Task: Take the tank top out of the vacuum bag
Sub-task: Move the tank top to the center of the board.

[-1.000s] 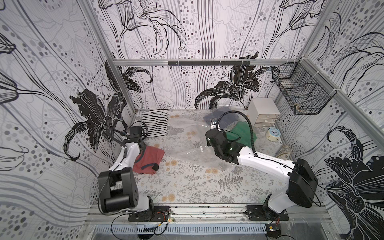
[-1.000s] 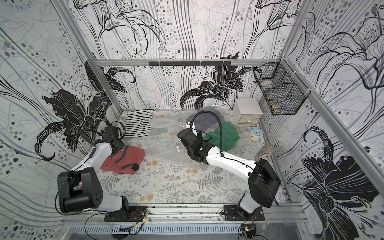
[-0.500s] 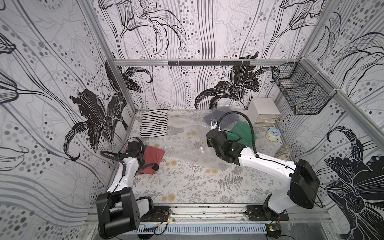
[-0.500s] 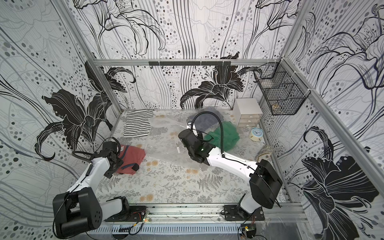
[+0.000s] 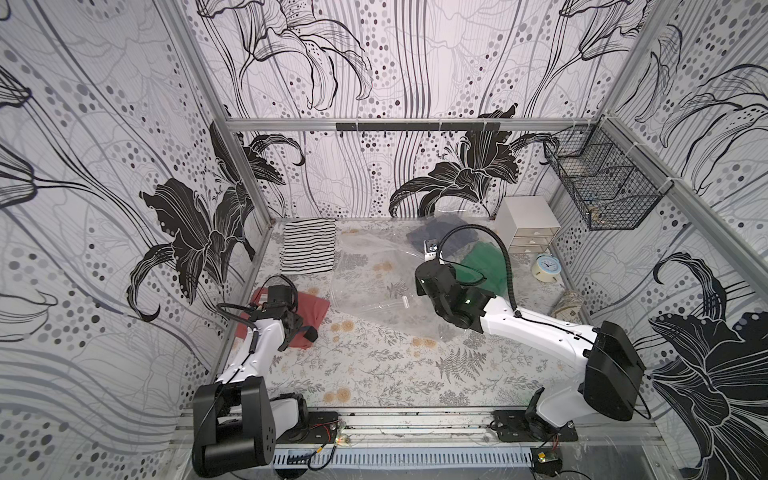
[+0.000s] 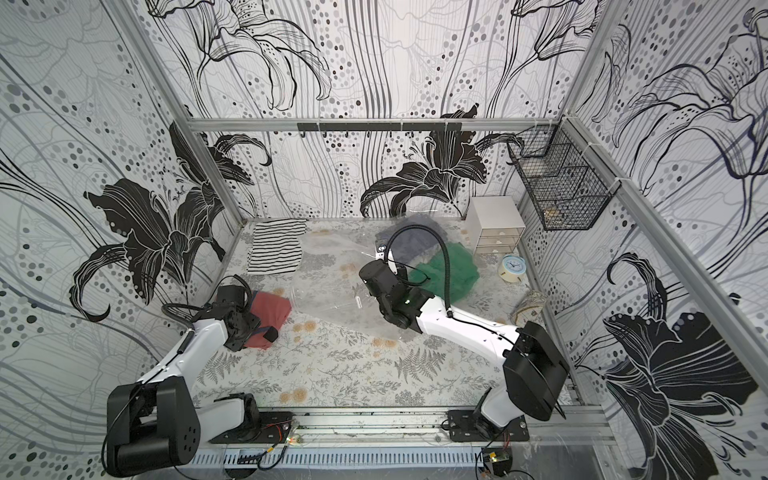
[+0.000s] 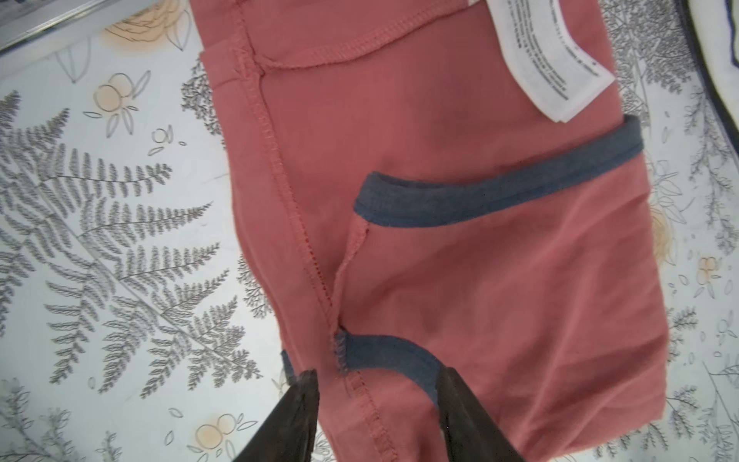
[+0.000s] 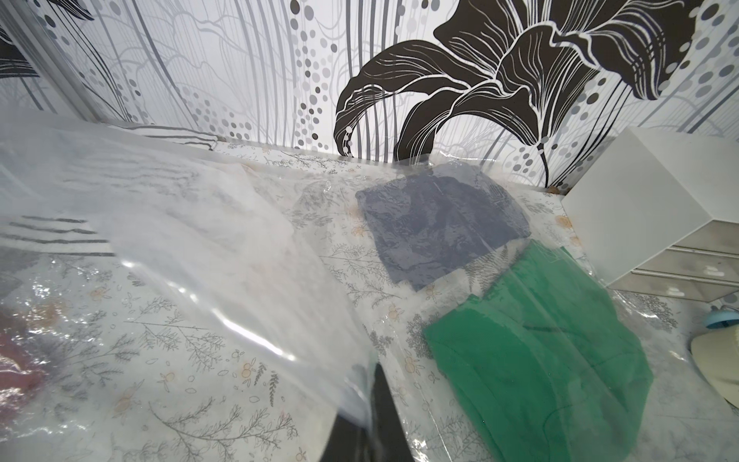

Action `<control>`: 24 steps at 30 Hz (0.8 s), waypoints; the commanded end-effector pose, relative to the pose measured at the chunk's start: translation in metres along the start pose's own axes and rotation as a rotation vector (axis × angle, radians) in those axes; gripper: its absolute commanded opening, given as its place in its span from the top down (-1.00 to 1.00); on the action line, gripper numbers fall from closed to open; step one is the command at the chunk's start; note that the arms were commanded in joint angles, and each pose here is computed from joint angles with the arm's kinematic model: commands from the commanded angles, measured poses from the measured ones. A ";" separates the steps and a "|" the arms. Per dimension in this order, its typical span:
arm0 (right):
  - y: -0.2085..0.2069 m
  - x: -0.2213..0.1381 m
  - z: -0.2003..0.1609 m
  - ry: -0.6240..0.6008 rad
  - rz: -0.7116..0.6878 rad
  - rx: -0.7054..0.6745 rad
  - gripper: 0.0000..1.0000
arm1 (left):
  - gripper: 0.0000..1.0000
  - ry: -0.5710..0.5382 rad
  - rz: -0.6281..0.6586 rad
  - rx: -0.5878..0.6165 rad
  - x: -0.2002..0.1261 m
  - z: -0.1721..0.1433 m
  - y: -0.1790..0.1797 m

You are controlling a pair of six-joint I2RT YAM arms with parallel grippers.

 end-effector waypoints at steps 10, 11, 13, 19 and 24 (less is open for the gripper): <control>-0.005 -0.007 0.014 -0.046 -0.005 0.060 1.00 | -0.01 0.043 0.023 0.044 0.040 0.010 -0.024; -0.005 -0.007 0.014 -0.046 -0.006 0.060 1.00 | 0.00 0.048 0.027 0.057 0.043 0.012 -0.027; -0.006 -0.008 0.014 -0.049 -0.003 0.063 1.00 | 0.00 0.040 0.020 0.057 0.048 0.016 -0.032; -0.008 -0.010 0.017 -0.059 -0.006 0.067 1.00 | 0.03 -0.019 -0.023 -0.011 0.051 0.035 -0.047; -0.007 -0.009 0.015 -0.054 -0.004 0.064 1.00 | 0.06 -0.022 -0.077 -0.037 0.052 0.036 -0.069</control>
Point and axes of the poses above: each gripper's point midway between its finger pads, its own x axis out along the fingers, its own y axis along the line the jaws close on, z = x × y, the point moved 1 cm from there along -x, back along the fingers, and after that the axes turned 10 degrees about x, right-handed, at the moved point
